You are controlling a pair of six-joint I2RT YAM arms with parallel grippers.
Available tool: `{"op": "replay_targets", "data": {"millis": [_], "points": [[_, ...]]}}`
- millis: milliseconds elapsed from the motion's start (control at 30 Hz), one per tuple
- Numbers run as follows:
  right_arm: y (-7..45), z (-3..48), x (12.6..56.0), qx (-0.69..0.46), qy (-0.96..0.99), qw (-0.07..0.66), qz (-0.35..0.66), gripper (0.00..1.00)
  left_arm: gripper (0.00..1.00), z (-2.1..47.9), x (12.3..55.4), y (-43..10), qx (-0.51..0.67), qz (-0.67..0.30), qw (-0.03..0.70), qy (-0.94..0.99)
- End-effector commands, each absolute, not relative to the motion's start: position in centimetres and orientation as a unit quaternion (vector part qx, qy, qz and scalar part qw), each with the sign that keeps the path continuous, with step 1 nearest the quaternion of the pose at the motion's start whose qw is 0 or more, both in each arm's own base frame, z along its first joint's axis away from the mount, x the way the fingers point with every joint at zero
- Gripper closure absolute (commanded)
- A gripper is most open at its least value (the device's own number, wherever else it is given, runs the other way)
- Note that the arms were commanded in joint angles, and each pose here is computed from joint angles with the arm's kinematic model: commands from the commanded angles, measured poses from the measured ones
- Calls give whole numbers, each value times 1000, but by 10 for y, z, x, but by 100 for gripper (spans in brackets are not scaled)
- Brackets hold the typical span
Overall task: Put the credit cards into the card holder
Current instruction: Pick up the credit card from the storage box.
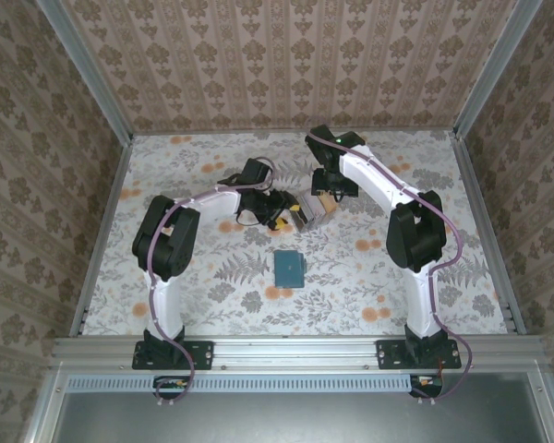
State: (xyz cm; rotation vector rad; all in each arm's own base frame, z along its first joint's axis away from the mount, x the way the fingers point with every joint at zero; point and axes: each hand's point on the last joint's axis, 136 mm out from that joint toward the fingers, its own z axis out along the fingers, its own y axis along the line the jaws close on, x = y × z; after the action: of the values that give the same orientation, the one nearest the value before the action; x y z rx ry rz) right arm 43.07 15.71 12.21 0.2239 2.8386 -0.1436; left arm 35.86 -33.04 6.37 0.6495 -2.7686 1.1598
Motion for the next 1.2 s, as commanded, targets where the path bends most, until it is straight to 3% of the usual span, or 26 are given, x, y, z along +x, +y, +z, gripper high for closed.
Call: {"op": "replay_targets", "data": {"millis": [0,100,333,1167], "points": [[152,114,424,59,988,124,-63,25,42,65,348,-327,261,354,74,-895],[153,115,424,55,989,125,-63,25,40,68,342,-331,305,372,93,-872],[154,116,425,39,989,128,-62,24,38,96,356,-324,298,369,37,-880],[168,94,433,-78,991,108,-26,30,56,33,360,-337,213,344,46,-913]]}}
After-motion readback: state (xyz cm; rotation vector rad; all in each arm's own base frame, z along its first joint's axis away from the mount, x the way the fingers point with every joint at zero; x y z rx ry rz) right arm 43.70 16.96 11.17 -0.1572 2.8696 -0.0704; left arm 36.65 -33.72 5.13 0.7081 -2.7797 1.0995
